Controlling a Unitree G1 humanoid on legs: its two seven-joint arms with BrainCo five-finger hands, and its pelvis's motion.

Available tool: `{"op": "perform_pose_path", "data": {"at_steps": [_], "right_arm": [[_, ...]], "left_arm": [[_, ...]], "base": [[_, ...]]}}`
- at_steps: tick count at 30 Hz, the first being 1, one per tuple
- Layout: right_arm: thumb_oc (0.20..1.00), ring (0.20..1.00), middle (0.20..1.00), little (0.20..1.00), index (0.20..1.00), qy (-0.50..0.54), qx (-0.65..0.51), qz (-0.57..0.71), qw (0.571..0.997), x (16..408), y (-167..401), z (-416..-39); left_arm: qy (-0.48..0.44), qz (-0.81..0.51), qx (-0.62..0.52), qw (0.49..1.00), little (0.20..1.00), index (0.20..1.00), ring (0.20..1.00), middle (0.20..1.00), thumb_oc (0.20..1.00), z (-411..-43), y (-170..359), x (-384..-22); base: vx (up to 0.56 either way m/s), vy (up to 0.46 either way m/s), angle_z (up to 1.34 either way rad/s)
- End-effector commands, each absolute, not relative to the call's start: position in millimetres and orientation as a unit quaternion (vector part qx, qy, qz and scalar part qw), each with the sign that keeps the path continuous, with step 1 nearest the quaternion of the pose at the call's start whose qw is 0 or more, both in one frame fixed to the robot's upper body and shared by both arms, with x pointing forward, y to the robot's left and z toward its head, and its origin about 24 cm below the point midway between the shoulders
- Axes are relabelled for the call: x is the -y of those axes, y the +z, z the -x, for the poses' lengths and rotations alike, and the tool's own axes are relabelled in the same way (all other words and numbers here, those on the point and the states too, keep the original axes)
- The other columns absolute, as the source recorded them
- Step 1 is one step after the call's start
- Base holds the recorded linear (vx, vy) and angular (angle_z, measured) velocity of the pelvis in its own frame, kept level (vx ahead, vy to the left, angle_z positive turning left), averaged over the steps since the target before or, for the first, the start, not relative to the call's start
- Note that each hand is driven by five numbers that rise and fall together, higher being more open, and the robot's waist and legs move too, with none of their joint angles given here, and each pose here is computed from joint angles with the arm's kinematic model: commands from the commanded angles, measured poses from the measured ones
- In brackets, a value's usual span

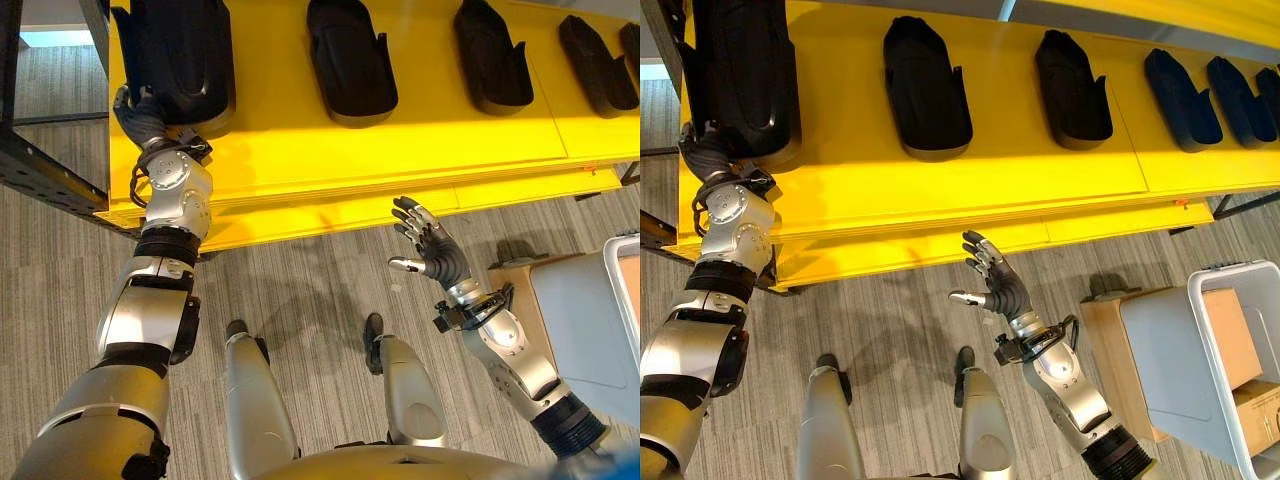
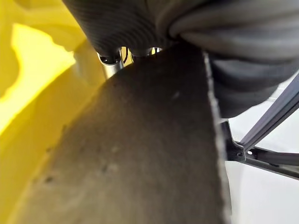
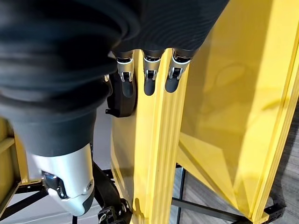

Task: Move parts from the plastic box to the shelf.

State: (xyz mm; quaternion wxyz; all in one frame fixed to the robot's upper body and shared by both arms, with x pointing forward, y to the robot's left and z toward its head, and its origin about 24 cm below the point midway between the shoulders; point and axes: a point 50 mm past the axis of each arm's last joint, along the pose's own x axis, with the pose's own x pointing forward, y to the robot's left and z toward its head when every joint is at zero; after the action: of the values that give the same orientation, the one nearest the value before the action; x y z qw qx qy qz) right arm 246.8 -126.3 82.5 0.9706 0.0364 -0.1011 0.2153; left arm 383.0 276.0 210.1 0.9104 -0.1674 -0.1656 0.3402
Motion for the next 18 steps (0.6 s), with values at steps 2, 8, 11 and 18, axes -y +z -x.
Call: {"op": "perform_pose_path", "data": {"at_steps": [2,8,11,18], "right_arm": [[1.0,1.0,1.0,1.0,1.0,0.223,0.157,-0.053,0.961,132,103,-238],[1.0,1.0,1.0,1.0,1.0,0.223,0.15,-0.049,0.962,134,101,-237],[1.0,1.0,1.0,1.0,1.0,0.224,0.148,-0.049,0.962,135,100,-236],[1.0,1.0,1.0,1.0,1.0,0.225,0.144,-0.049,0.962,135,100,-237]], "left_arm": [[0.336,0.183,0.193,0.904,0.2,0.2,0.2,0.2,0.2,-386,230,-280],[0.337,0.189,0.178,0.905,1.0,1.0,1.0,1.0,1.0,-387,222,-279],[0.334,0.204,0.18,0.902,1.0,1.0,1.0,1.0,1.0,-388,223,-277],[0.333,0.22,0.177,0.9,1.0,1.0,1.0,1.0,1.0,-387,220,-280]], "base": [[0.0,0.0,0.0],[-0.01,-0.001,-0.02],[-0.01,-0.004,-0.03],[0.0,0.0,0.0]]}}
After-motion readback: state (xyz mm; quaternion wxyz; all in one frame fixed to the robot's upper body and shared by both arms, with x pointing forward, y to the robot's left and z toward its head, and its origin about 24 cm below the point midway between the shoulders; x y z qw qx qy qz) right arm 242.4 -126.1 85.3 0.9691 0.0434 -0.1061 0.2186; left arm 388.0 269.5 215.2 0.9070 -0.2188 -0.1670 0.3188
